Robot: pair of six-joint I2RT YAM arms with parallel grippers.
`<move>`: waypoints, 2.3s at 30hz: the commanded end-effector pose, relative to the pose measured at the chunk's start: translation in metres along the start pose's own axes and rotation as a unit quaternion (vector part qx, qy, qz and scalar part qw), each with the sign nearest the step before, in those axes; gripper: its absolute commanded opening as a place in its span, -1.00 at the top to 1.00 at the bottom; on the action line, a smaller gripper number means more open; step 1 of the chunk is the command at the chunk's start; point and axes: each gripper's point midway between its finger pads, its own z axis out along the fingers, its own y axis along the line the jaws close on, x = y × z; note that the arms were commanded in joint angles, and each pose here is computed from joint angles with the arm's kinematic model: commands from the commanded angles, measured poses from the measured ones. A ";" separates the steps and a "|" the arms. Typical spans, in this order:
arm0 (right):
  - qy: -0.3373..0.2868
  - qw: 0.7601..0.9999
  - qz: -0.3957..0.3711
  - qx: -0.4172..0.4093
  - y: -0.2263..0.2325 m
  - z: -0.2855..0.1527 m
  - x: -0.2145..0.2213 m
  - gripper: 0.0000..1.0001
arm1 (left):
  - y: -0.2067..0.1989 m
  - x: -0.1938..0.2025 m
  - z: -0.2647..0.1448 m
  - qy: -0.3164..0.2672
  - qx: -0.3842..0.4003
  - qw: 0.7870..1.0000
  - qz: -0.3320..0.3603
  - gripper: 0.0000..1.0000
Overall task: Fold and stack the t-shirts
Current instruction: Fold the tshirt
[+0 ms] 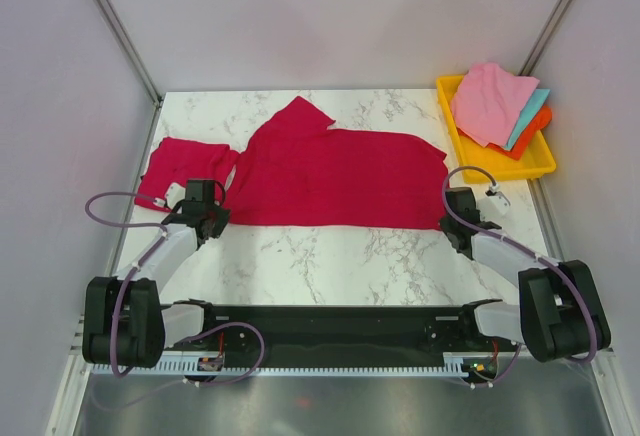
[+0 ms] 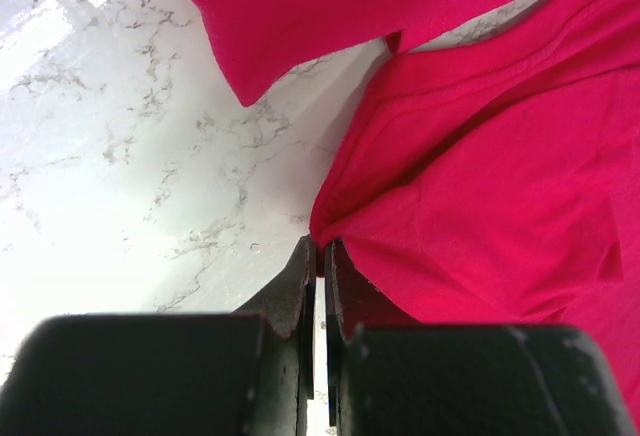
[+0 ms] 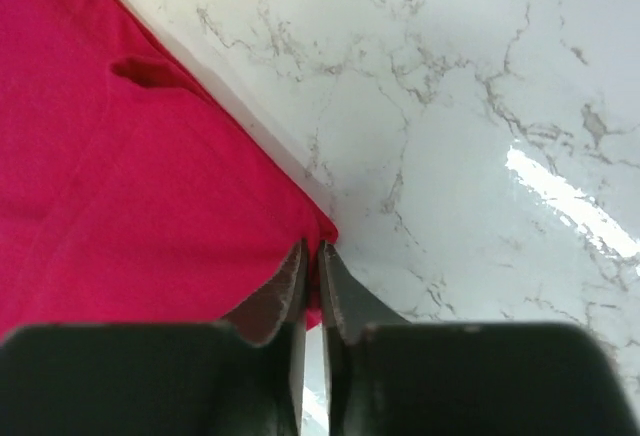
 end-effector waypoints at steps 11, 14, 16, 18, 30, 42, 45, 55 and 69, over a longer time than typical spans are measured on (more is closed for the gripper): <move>-0.069 0.996 0.031 -0.036 0.027 -0.024 -0.051 1.00 | -0.021 -0.019 -0.010 -0.024 0.025 0.999 -0.007 0.96; -0.083 0.995 0.038 -0.050 0.047 -0.038 -0.074 1.00 | -0.028 -0.017 -0.012 -0.007 0.026 1.000 -0.016 0.96; -0.092 0.993 0.043 -0.057 0.057 -0.048 -0.088 1.00 | -0.041 -0.022 -0.020 0.000 0.036 0.999 -0.015 0.96; -0.097 0.992 0.046 -0.069 0.064 -0.059 -0.098 1.00 | -0.054 -0.029 -0.036 0.009 0.040 0.999 -0.012 0.96; -0.109 0.984 0.065 -0.124 0.067 -0.116 -0.124 1.00 | -0.054 -0.072 -0.120 -0.070 0.091 0.993 0.002 0.96; -0.194 0.945 0.096 -0.247 0.074 -0.251 -0.206 1.00 | -0.080 -0.121 -0.275 -0.144 0.242 0.959 -0.022 0.96; -0.214 0.932 0.109 -0.270 0.076 -0.281 -0.225 1.00 | -0.088 -0.130 -0.308 -0.155 0.275 0.948 -0.028 0.96; -0.183 0.943 0.117 -0.250 0.128 -0.246 -0.232 1.00 | -0.147 -0.139 -0.255 -0.095 0.231 0.968 -0.033 0.96; -0.092 0.911 0.135 -0.379 0.274 -0.191 -0.291 1.00 | -0.309 -0.220 -0.250 -0.118 0.322 0.939 -0.010 0.96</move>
